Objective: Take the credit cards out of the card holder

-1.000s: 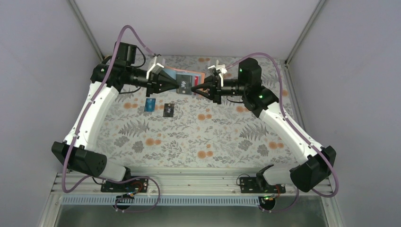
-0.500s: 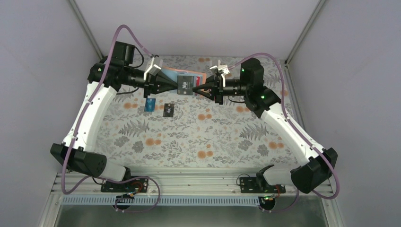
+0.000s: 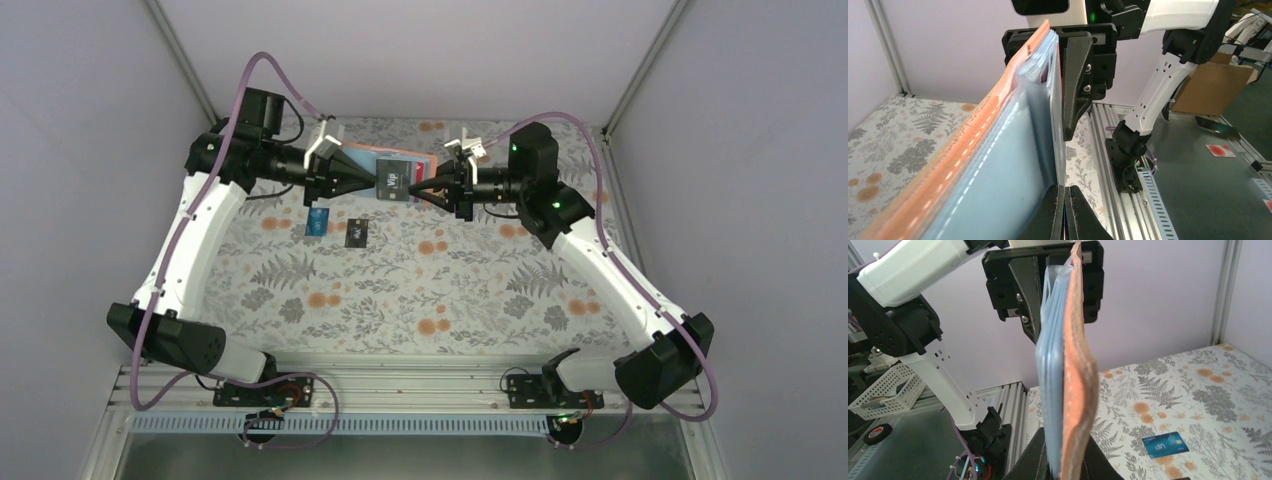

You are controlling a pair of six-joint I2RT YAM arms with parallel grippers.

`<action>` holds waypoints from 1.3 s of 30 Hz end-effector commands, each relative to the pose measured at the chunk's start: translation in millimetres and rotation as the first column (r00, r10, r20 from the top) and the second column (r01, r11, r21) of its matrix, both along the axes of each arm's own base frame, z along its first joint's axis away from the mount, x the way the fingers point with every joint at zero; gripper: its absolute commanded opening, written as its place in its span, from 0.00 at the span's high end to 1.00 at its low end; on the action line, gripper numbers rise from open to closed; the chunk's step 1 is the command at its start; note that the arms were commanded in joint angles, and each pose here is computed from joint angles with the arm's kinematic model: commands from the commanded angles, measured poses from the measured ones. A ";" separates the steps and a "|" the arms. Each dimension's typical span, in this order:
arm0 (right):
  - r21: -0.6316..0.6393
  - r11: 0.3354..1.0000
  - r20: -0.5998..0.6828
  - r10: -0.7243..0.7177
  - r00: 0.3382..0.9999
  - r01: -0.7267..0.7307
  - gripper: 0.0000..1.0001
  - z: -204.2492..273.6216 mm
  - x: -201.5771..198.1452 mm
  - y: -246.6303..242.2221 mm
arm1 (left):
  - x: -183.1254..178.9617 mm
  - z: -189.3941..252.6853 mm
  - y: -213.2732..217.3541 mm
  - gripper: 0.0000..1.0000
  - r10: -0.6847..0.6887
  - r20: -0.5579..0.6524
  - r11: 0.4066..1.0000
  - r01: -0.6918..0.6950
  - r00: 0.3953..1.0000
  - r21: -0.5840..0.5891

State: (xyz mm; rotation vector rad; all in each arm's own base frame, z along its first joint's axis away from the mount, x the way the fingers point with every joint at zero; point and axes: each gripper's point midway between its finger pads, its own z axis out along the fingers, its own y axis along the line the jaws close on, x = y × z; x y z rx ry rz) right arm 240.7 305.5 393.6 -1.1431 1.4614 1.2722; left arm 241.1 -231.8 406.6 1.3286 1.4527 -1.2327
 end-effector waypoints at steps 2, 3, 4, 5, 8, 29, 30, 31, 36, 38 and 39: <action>0.002 1.000 0.023 -0.018 1.000 0.018 0.96 5.3 -0.8 -10.5 | -1.3 11.9 6.5 0.98 0.008 0.062 1.000 -0.007 0.998 -0.014; 0.000 1.000 0.020 -0.019 1.000 0.019 0.96 4.6 -0.6 -10.9 | 0.4 12.7 7.5 0.98 0.016 0.068 1.000 -0.015 0.998 -0.011; -0.001 1.000 0.019 -0.019 1.000 0.019 0.96 3.9 -0.3 -11.3 | 1.5 12.4 7.9 0.98 0.021 0.071 1.000 -0.020 0.997 -0.008; 0.001 1.000 0.018 -0.016 1.000 0.016 0.96 4.0 -0.8 -11.2 | 2.4 10.4 8.0 0.98 0.024 0.071 1.000 -0.024 0.997 -0.003; 0.007 1.000 0.018 0.001 1.000 -0.001 0.96 5.4 -3.2 -10.7 | 3.6 4.4 5.3 0.97 0.018 0.058 1.000 -0.017 0.998 -0.007; 0.002 1.000 0.020 0.006 1.000 -0.006 0.92 5.2 -2.7 -11.1 | -1.8 10.7 -19.6 0.98 -0.046 0.035 0.999 0.047 0.998 -0.013; 0.001 1.000 0.022 0.005 1.000 -0.005 0.88 5.3 -2.4 -11.4 | -2.4 11.3 -19.7 0.98 -0.048 0.037 0.999 0.049 0.998 -0.014; -0.002 1.000 0.019 0.001 1.000 -0.001 0.85 4.1 -1.5 -11.7 | -2.0 11.7 -19.2 0.98 -0.044 0.039 0.999 0.045 0.998 -0.013; -0.002 1.000 0.022 -0.020 1.000 0.020 0.81 4.4 0.3 -16.4 | -0.4 11.7 -16.1 0.98 -0.029 0.045 1.000 0.029 0.999 -0.006; -0.003 1.000 0.022 -0.024 0.999 0.024 0.84 4.8 0.4 -17.8 | -1.0 10.2 -15.6 0.98 -0.027 0.046 1.000 0.028 0.999 -0.002; -0.003 1.000 0.022 -0.024 0.999 0.025 0.88 4.7 0.7 -17.7 | -1.5 9.6 -15.4 0.98 -0.028 0.045 1.000 0.028 0.999 0.000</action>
